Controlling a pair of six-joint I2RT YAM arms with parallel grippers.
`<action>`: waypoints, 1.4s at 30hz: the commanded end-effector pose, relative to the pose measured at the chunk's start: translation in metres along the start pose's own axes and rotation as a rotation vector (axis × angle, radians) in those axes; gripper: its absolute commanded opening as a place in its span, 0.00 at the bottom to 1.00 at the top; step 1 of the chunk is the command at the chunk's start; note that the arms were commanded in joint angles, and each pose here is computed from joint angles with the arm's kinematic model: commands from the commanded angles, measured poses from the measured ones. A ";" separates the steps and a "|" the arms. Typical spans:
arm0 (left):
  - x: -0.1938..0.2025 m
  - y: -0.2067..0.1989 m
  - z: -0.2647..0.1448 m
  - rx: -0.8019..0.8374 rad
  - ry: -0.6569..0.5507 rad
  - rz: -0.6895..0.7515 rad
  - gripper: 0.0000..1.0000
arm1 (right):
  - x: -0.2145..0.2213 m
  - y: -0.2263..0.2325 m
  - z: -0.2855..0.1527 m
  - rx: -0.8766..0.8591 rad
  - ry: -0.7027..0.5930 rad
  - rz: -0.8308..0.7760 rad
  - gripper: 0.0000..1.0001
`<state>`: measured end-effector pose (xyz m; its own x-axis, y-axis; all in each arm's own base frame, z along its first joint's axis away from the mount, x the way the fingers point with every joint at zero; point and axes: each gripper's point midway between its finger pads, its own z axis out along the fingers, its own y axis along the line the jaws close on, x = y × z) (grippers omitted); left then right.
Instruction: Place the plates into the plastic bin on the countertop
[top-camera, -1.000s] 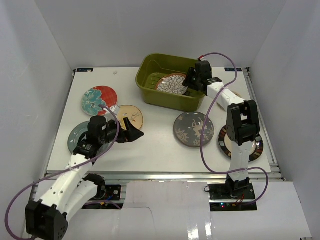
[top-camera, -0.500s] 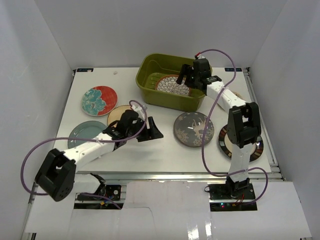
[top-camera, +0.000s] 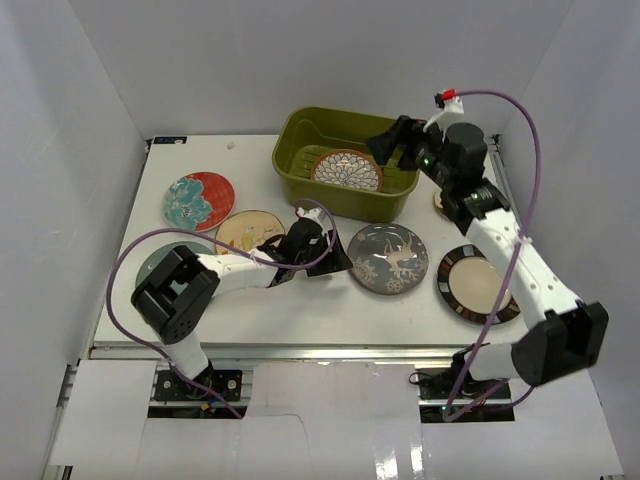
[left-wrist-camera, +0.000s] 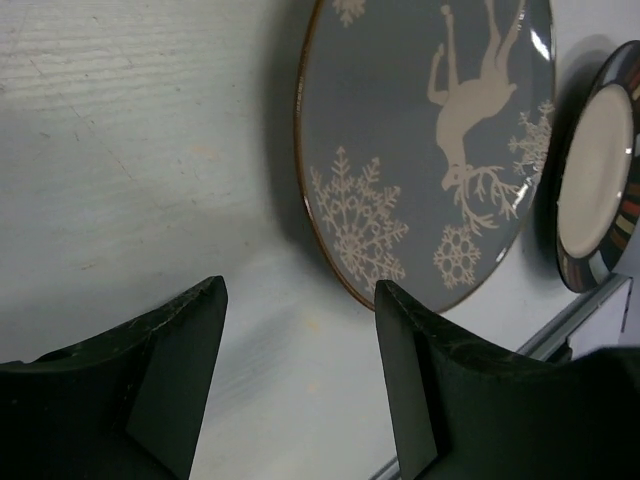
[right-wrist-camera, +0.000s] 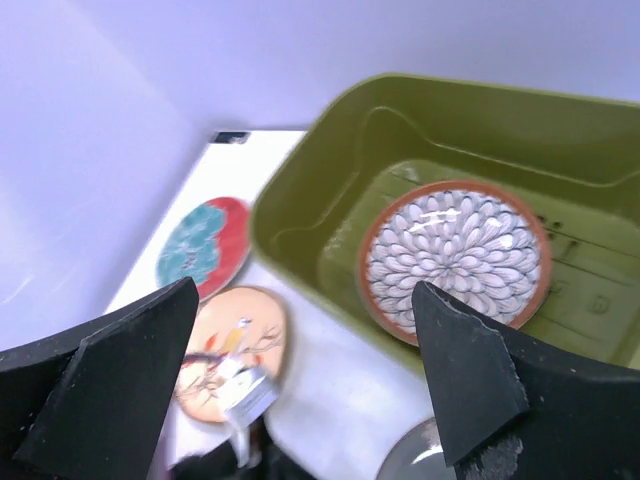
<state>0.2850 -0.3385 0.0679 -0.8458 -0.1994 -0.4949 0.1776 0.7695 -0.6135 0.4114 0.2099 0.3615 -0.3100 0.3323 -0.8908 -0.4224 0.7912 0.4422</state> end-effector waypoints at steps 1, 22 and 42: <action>-0.021 -0.011 0.014 0.029 -0.092 -0.023 0.71 | 0.022 0.028 -0.033 -0.146 -0.018 0.018 0.94; -0.014 -0.011 0.030 0.072 -0.074 -0.029 0.00 | 0.157 0.017 -0.138 -0.228 0.196 0.130 1.00; -0.057 -0.068 -0.192 0.443 -0.298 -0.061 0.00 | 0.220 -0.016 -0.166 -0.144 0.353 0.063 0.90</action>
<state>0.2329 -0.2578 0.2064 -0.7065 -0.4021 -0.5824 0.2975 0.5778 -0.7600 0.2090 0.1834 0.1714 -0.6225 0.1768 -0.7623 -0.4693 0.6952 0.5445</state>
